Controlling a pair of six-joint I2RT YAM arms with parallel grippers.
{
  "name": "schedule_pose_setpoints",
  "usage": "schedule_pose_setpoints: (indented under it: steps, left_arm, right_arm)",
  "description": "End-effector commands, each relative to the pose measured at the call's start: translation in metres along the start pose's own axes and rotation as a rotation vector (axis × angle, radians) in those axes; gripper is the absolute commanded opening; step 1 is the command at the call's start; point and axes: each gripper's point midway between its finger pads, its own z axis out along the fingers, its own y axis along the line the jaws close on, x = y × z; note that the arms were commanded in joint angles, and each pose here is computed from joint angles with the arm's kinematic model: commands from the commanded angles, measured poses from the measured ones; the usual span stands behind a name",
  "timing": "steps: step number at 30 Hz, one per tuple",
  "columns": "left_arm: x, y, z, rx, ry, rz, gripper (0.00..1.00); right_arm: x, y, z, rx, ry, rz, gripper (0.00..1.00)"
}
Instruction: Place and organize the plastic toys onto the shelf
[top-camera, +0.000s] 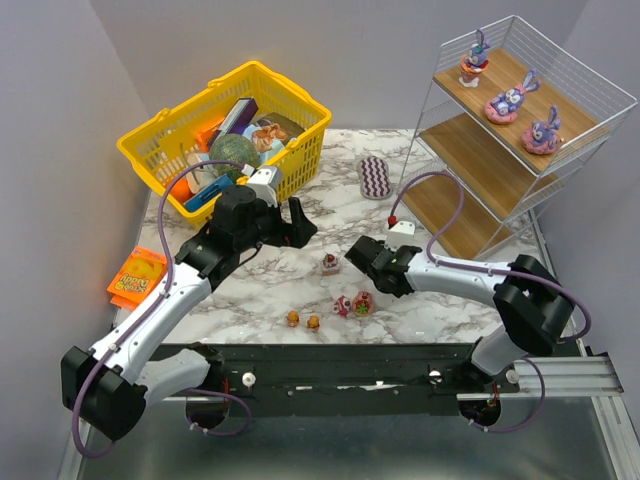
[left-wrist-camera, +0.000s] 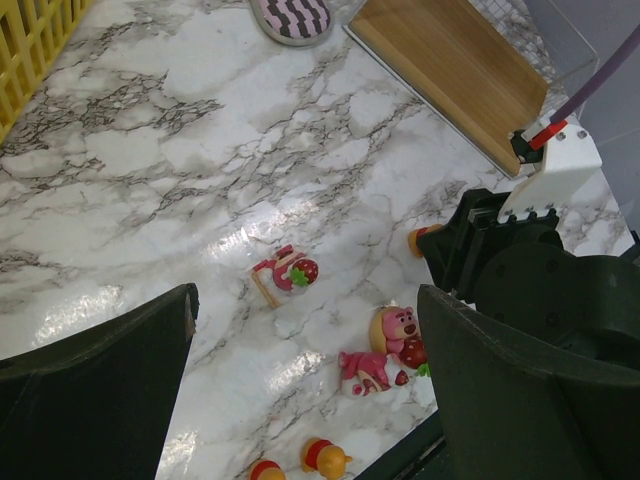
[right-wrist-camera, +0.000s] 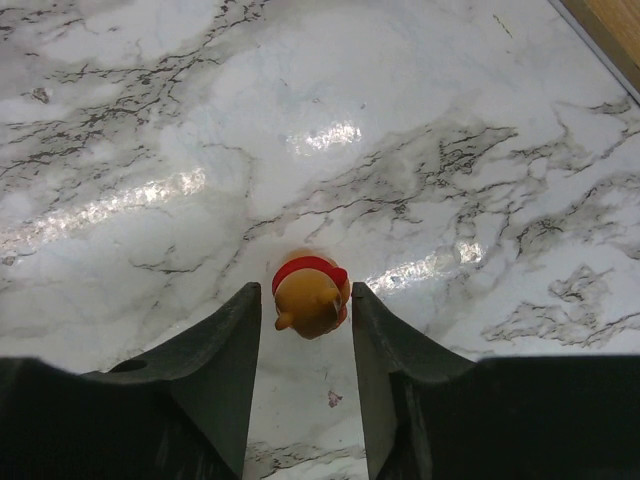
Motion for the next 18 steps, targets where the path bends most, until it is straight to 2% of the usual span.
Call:
schedule_pose_setpoints:
  steps: [1, 4, 9, 12, 14, 18]
  left_arm:
    - [-0.011, -0.009, -0.001, 0.041, -0.017, 0.008, 0.99]
    - [-0.010, -0.011, 0.001, 0.050, -0.012, 0.007, 0.99]
    - [-0.007, -0.016, 0.004, 0.082, 0.003, 0.005, 0.99]
    - [-0.003, -0.022, 0.007, 0.125, 0.017, -0.021, 0.99]
    - [0.002, -0.028, 0.012, 0.167, 0.025, -0.043, 0.99]
    - [0.013, -0.040, 0.024, 0.219, 0.056, -0.062, 0.99]
  right_arm:
    - [-0.018, 0.008, -0.009, -0.050, -0.039, 0.067, 0.57]
    - [-0.025, 0.011, -0.015, -0.078, -0.043, 0.063, 0.71]
    - [-0.030, 0.008, -0.026, -0.119, -0.040, 0.085, 0.73]
    - [-0.029, -0.005, -0.033, -0.125, -0.046, 0.121, 0.66]
    - [-0.026, -0.016, -0.038, -0.139, -0.050, 0.133, 0.57]
    - [-0.011, -0.033, -0.037, -0.147, -0.035, 0.162, 0.34]
